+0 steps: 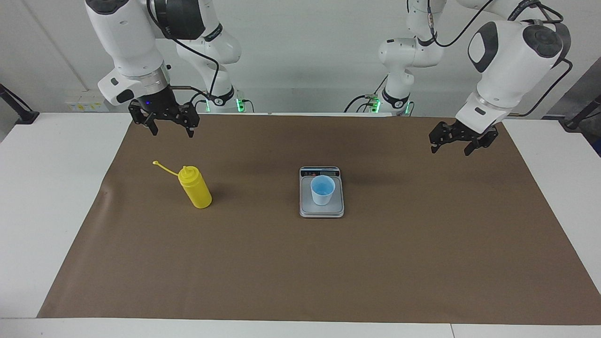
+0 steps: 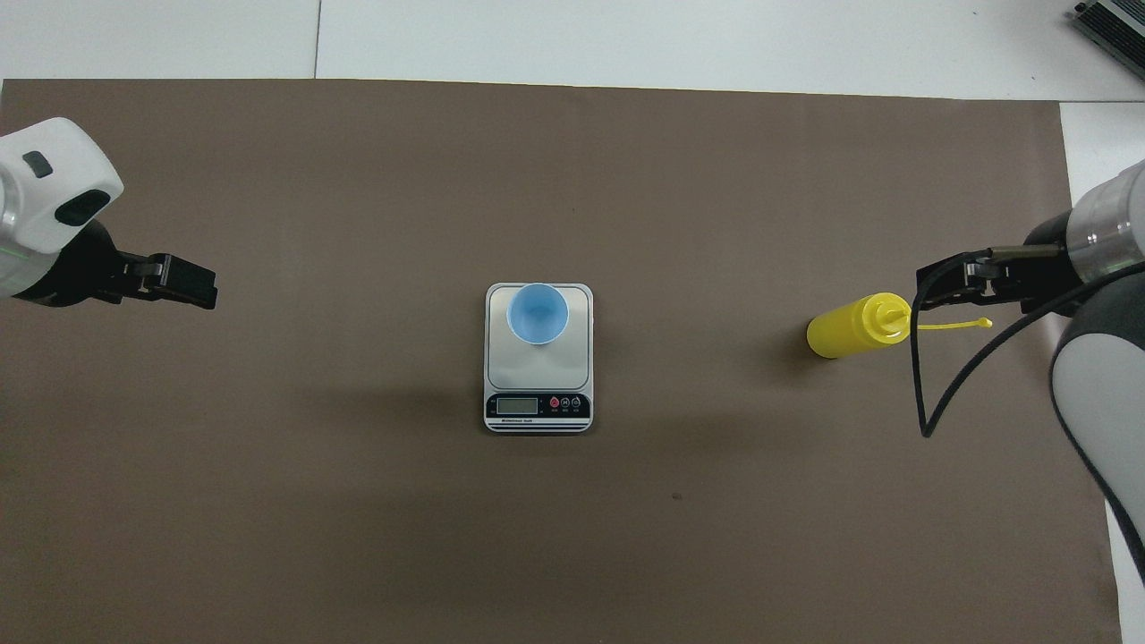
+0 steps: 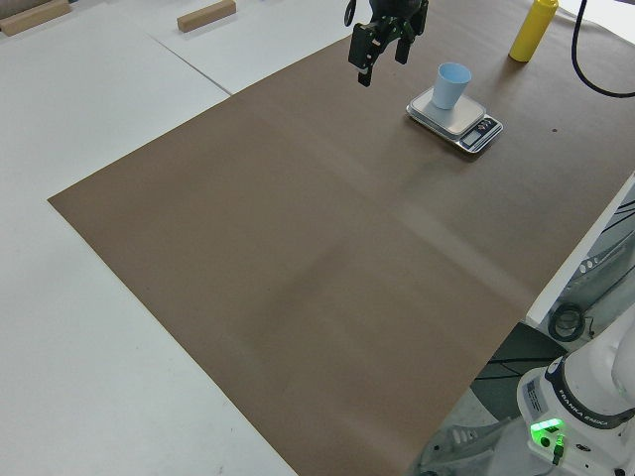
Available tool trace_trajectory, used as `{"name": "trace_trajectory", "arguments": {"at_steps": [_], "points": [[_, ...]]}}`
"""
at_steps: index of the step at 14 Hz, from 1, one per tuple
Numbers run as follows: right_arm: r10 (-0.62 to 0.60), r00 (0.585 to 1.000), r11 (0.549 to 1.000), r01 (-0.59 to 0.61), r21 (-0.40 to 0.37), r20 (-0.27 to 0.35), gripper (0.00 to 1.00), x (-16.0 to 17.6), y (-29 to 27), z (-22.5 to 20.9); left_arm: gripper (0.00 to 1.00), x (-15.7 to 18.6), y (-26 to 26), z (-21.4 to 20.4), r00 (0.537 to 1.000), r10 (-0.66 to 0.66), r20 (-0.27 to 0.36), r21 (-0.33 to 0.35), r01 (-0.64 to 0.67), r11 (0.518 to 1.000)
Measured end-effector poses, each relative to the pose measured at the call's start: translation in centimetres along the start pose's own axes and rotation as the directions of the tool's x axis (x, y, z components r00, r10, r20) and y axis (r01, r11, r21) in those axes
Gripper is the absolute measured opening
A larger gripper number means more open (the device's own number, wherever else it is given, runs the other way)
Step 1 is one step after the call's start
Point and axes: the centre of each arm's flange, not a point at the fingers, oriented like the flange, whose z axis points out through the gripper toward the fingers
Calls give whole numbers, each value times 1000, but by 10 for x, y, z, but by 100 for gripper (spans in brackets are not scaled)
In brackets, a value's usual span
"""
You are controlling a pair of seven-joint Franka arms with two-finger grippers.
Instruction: Pour seasoning into cup on scale with both arms
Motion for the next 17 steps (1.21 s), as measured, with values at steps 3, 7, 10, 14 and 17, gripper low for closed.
{"name": "trace_trajectory", "arguments": {"at_steps": [3, 7, 10, 14, 17], "points": [[0, 1000, 1000, 0, 0, 0, 100, 0, 0, 0, 100, -5, 2, -6, 1000, 13, -1, 31, -13, 999], [0, 1000, 1000, 0, 0, 0, 100, 0, 0, 0, 100, -8, 2, -10, 1000, 15, -7, 33, -15, 999], [0, 1000, 1000, 0, 0, 0, 100, 0, 0, 0, 100, -9, -4, -16, 1000, 1, -18, 25, 0, 1000], [0, 1000, 1000, 0, 0, 0, 100, 0, 0, 0, 100, -20, -16, -47, 999, -25, -33, 20, 25, 999], [0, 1000, 1000, 0, 0, 0, 100, 0, 0, 0, 100, -22, -12, -50, 999, -17, -29, 21, 17, 1000]]}}
